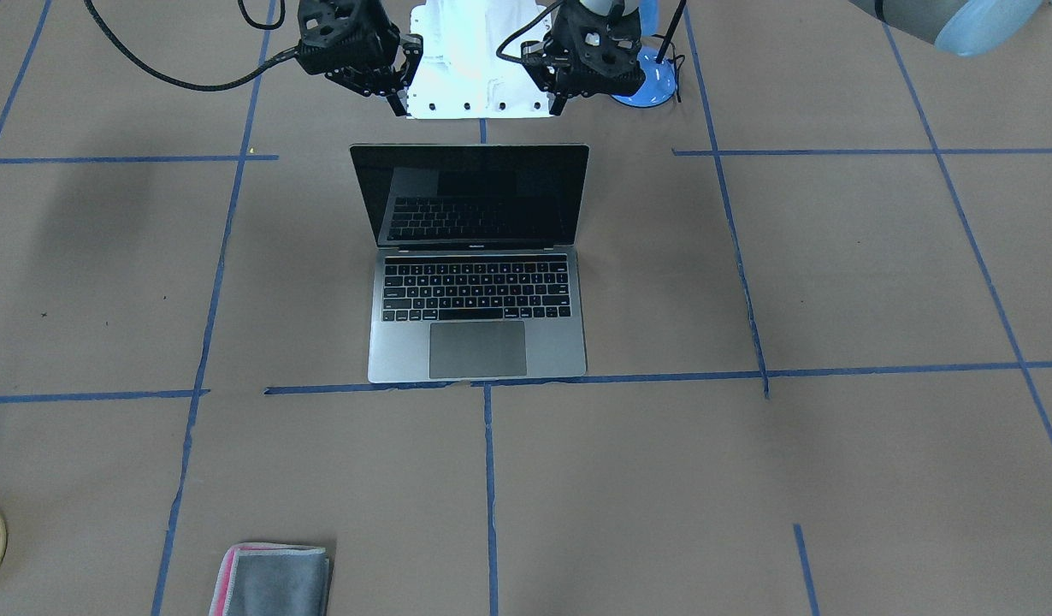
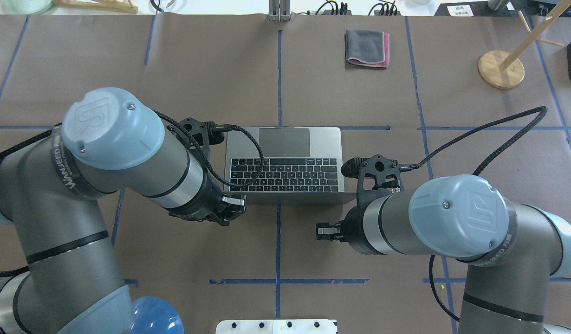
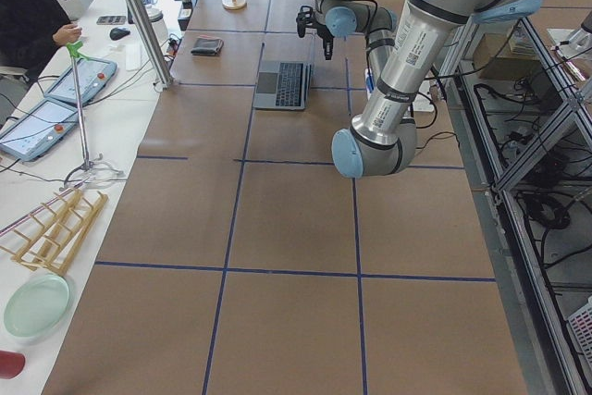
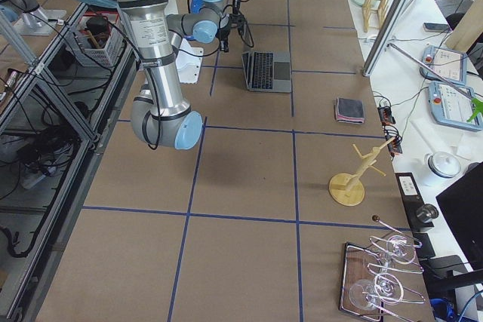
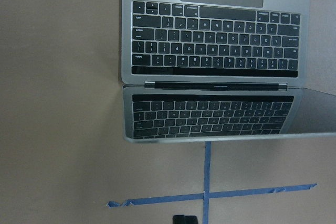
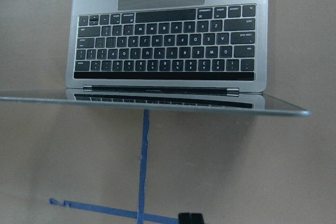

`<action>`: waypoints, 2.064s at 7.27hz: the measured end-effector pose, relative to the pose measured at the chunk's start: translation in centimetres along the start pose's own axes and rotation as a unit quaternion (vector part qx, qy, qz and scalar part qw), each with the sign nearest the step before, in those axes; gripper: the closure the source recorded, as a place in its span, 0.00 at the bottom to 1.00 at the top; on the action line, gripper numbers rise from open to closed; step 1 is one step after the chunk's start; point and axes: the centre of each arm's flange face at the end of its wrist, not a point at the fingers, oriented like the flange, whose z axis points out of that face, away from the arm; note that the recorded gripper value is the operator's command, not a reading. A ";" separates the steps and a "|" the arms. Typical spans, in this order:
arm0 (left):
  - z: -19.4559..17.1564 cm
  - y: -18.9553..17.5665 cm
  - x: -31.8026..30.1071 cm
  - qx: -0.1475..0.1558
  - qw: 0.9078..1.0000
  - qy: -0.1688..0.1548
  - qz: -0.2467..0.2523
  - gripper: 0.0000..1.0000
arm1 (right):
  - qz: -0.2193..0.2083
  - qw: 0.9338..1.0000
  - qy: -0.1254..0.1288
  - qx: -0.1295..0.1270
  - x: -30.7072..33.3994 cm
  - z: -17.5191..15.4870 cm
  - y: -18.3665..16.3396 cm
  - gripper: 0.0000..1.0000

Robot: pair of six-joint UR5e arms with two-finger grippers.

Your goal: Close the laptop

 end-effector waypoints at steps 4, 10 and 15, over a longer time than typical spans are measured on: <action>2.9 0.4 2.2 0.005 1.000 -0.013 -0.003 1.00 | -0.001 1.000 0.000 0.020 -0.1 0.3 -0.8 0.99; 1.3 -6.2 0.6 0.074 0.997 -0.015 -0.034 1.00 | 0.022 0.997 0.009 0.070 0.7 -0.5 -6.8 1.00; 1.2 -10.3 0.6 0.096 0.994 -0.015 -0.049 1.00 | 0.029 0.995 0.031 0.087 0.5 3.0 -11.8 1.00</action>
